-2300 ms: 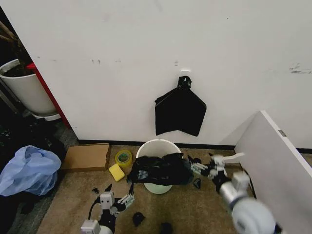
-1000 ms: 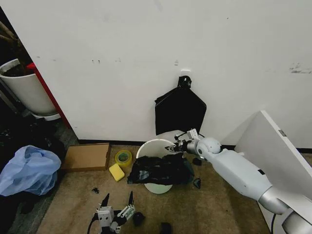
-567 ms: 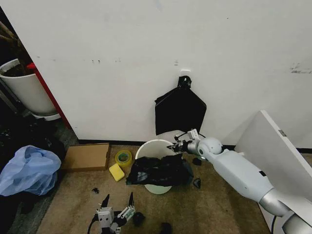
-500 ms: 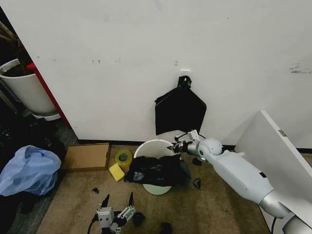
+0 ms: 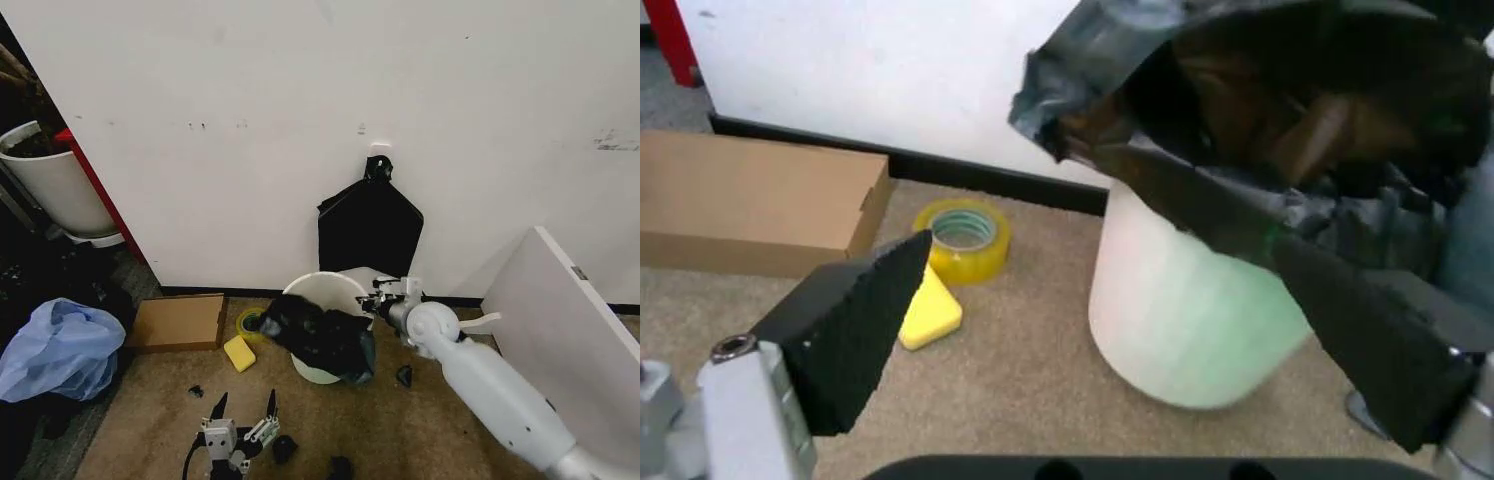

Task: Place the garbage bag over the trash bin.

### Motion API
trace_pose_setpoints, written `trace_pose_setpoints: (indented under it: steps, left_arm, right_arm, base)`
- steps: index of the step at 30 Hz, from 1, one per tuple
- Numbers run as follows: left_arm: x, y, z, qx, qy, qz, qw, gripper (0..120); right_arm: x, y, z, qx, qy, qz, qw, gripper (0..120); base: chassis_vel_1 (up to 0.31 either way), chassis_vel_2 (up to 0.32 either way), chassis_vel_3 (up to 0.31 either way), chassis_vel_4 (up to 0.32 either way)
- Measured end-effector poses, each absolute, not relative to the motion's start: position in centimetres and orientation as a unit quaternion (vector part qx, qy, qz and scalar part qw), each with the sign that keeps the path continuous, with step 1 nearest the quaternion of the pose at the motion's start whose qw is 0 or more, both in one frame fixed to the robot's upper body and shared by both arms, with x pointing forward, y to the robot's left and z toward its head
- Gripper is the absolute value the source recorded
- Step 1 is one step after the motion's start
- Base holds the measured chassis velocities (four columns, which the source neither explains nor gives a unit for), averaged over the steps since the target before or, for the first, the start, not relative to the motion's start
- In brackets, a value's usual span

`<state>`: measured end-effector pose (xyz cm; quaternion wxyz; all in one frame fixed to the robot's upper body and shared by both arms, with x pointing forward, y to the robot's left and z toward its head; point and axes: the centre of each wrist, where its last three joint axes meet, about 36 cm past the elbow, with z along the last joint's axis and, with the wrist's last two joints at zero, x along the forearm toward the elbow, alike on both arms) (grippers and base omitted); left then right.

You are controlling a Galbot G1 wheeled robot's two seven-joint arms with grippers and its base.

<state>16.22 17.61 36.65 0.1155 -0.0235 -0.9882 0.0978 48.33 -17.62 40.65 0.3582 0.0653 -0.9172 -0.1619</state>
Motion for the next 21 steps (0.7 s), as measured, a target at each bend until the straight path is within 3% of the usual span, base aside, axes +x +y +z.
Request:
trace_pose_setpoints:
  steps: [9,12,21]
  left_arm:
    - [17.1,17.8,36.9,-0.032,-0.989,0.091,0.109,100]
    - [17.2,18.0,37.0,-0.034,-0.99,0.089,0.107,100]
    - [18.0,18.5,37.7,-0.033,-0.989,0.099,0.104,100]
  right_arm:
    - [42.2,-12.7,39.0,-0.067,-0.919,-0.206,0.329,1]
    - [41.3,-11.9,38.1,-0.098,-0.918,-0.239,0.302,1]
    - [41.1,-11.2,37.2,-0.127,-0.908,-0.271,0.293,1]
  base:
    - [0.0,0.0,0.0,0.0]
    - [0.0,0.0,0.0,0.0]
    - [0.0,0.0,0.0,0.0]
